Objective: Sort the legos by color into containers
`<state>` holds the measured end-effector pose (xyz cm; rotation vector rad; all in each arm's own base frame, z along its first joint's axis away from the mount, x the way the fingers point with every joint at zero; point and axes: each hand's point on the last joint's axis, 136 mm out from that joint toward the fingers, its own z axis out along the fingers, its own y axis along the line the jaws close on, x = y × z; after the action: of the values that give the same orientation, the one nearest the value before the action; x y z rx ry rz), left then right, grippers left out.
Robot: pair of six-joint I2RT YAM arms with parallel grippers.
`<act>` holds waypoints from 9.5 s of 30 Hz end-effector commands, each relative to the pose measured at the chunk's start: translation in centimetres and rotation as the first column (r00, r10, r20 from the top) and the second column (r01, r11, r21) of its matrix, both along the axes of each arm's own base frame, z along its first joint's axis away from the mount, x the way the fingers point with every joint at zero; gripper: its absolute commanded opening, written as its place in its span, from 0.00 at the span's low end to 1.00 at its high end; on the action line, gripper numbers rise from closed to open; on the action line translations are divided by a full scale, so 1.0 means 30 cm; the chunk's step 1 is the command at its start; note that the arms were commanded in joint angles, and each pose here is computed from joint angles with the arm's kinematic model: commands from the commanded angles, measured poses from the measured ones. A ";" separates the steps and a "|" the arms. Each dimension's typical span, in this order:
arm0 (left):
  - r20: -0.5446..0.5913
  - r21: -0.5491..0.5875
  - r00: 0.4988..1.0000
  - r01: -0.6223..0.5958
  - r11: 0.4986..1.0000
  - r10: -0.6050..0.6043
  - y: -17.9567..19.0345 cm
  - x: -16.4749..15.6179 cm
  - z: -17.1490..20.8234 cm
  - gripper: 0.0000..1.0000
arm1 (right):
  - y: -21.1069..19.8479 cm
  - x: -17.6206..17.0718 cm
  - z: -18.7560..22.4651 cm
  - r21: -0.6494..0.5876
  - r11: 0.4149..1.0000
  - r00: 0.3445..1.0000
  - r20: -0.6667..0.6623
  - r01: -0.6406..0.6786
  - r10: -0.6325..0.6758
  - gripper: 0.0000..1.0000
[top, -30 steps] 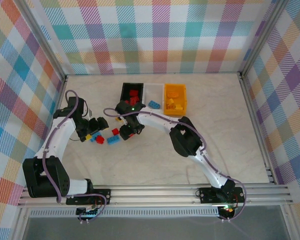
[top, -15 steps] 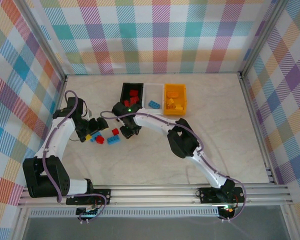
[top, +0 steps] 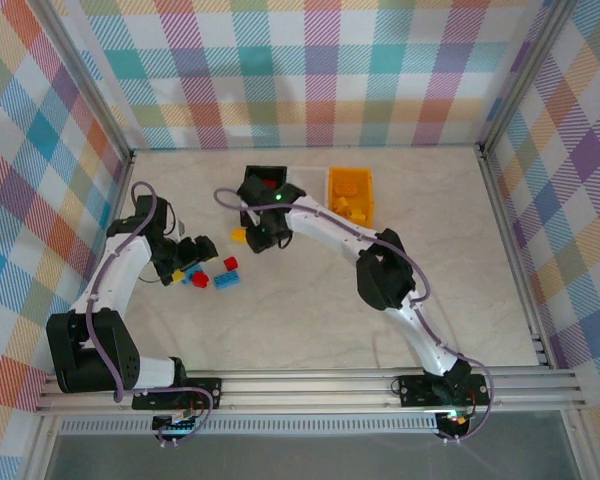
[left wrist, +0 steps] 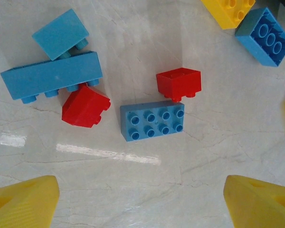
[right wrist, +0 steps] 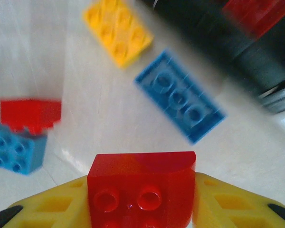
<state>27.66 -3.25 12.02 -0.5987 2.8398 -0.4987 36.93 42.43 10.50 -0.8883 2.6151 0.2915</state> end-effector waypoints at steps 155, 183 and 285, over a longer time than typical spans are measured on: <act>-0.154 0.271 0.376 0.906 0.326 -0.914 -0.290 -0.046 -0.137 1.00 | -0.315 -0.283 0.147 0.487 0.856 0.985 -0.070 0.173 -0.159 0.75; -0.370 0.266 0.299 0.941 0.208 -0.880 -0.195 0.023 -0.360 0.64 | -0.298 -0.282 0.132 0.499 0.840 0.977 -0.122 0.214 -0.177 0.75; -0.265 0.159 0.939 -0.183 0.970 0.221 0.190 0.112 -0.301 0.96 | -0.441 -0.341 0.121 0.461 0.851 0.967 -0.155 0.251 -0.201 0.75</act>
<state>30.15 2.28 3.35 -1.0163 2.9969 -0.1759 26.61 28.83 12.97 -0.3829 2.5471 0.8765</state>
